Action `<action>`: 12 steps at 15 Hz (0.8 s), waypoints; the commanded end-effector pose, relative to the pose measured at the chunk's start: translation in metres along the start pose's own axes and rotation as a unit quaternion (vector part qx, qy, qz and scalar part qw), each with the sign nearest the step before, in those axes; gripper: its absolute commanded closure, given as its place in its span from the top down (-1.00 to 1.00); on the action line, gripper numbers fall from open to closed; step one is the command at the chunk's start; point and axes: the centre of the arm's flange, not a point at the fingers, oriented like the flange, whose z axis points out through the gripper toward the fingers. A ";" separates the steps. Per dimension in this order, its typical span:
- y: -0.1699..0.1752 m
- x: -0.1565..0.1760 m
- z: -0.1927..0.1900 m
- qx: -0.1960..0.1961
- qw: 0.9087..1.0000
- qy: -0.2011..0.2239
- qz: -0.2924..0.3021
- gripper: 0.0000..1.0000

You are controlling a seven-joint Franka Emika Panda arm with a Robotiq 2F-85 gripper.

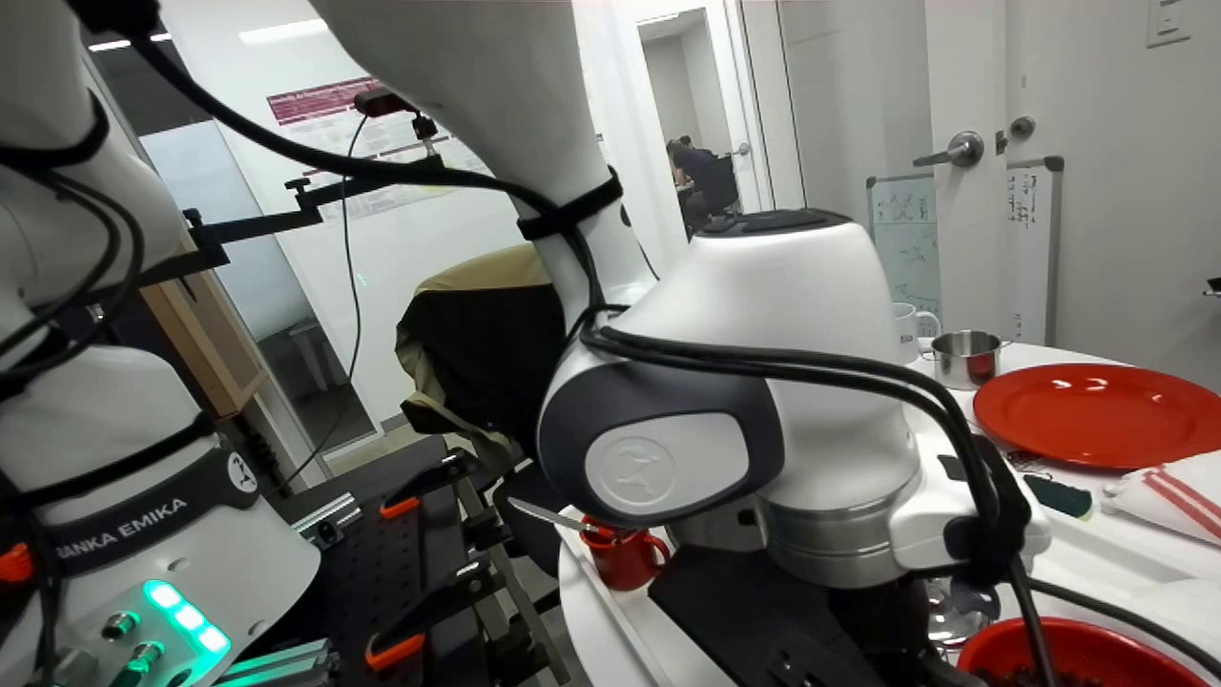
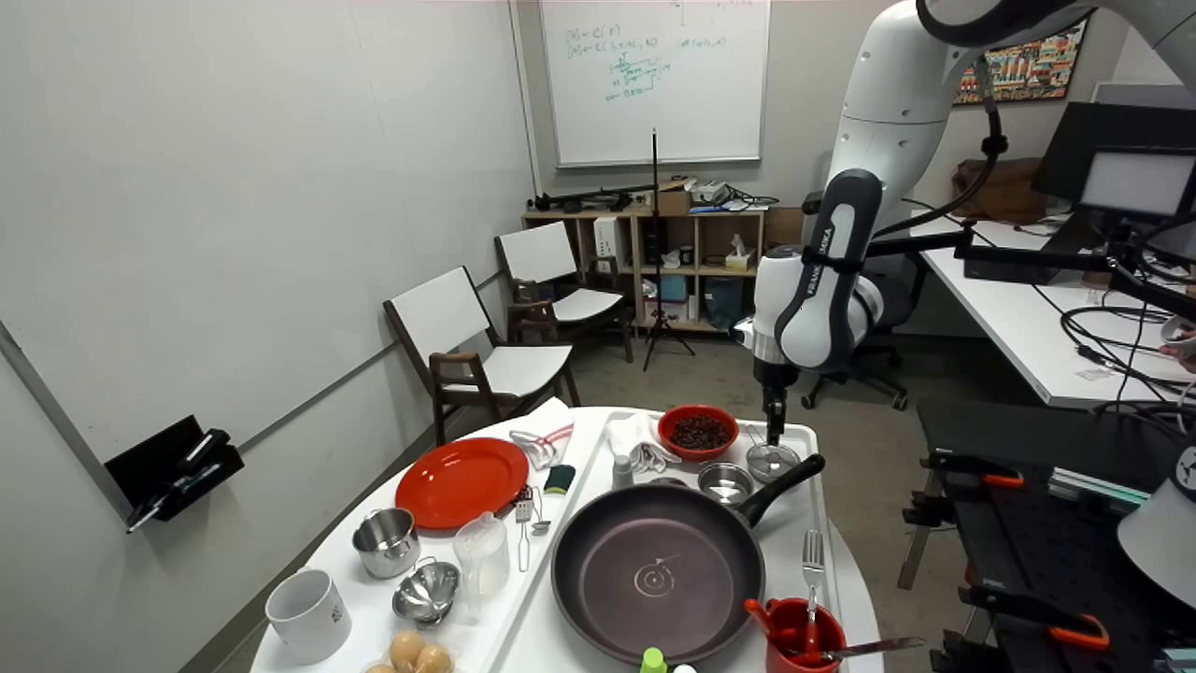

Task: Take the lid off of the metal plate and put it on the red bowl

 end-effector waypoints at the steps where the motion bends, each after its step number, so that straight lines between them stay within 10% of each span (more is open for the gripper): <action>1: 0.017 -0.003 0.018 -0.004 1.000 0.004 0.000 1.00; 12: 0.016 -0.009 0.018 -0.001 1.000 -0.006 0.014 1.00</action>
